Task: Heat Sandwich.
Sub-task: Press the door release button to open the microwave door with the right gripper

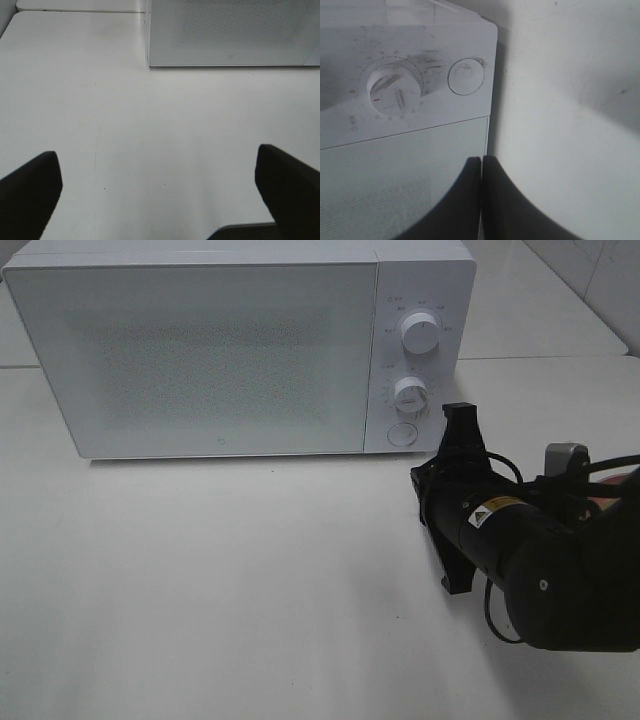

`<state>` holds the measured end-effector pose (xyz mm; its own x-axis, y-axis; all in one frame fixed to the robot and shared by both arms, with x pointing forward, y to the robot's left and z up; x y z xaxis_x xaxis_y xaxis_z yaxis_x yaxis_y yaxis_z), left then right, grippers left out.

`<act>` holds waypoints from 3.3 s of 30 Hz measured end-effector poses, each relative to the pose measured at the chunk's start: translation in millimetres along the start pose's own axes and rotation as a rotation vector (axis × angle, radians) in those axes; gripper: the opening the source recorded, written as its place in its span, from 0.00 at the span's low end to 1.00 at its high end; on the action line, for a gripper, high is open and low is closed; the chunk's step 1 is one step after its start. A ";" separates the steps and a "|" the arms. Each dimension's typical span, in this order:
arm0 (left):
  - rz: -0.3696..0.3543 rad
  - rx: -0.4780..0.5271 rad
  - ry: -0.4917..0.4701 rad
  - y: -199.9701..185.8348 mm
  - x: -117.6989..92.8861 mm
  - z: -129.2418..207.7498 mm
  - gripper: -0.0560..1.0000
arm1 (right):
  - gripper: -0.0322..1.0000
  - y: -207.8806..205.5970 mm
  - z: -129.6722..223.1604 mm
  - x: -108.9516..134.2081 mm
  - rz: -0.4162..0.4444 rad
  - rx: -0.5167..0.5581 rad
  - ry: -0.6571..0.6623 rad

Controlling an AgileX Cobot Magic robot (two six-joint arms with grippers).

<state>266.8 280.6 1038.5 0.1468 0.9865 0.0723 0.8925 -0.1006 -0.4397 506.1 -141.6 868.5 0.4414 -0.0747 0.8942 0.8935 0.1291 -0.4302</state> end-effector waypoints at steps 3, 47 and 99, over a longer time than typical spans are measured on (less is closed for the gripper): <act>0.000 0.000 0.000 0.0 0.0 0.0 0.98 | 0.03 7.9 4.3 -0.4 -0.002 0.004 -0.003; 0.000 0.000 0.000 0.0 0.0 0.0 0.98 | 0.03 112.4 -18.3 14.2 -0.012 -0.063 0.048; 0.000 0.000 0.000 0.0 0.0 0.0 0.98 | 0.03 128.5 -14.3 21.5 0.018 -0.051 0.105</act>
<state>266.8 280.6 1038.5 0.1468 0.9865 0.0723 0.8925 -0.1006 -0.4397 631.5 -140.8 830.7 0.4616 -0.1759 0.8695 0.8870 0.0813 -0.4545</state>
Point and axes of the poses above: a point on each arm's last joint axis where the gripper is mounted, y pointing out along that axis toward the gripper, x along the wrist's bending axis when the last joint is at zero, z = x × y, the point moved 4 cm from there along y, pointing out along that axis toward the gripper, and after that the axes turned 9 degrees about y, right-handed, at the moved point
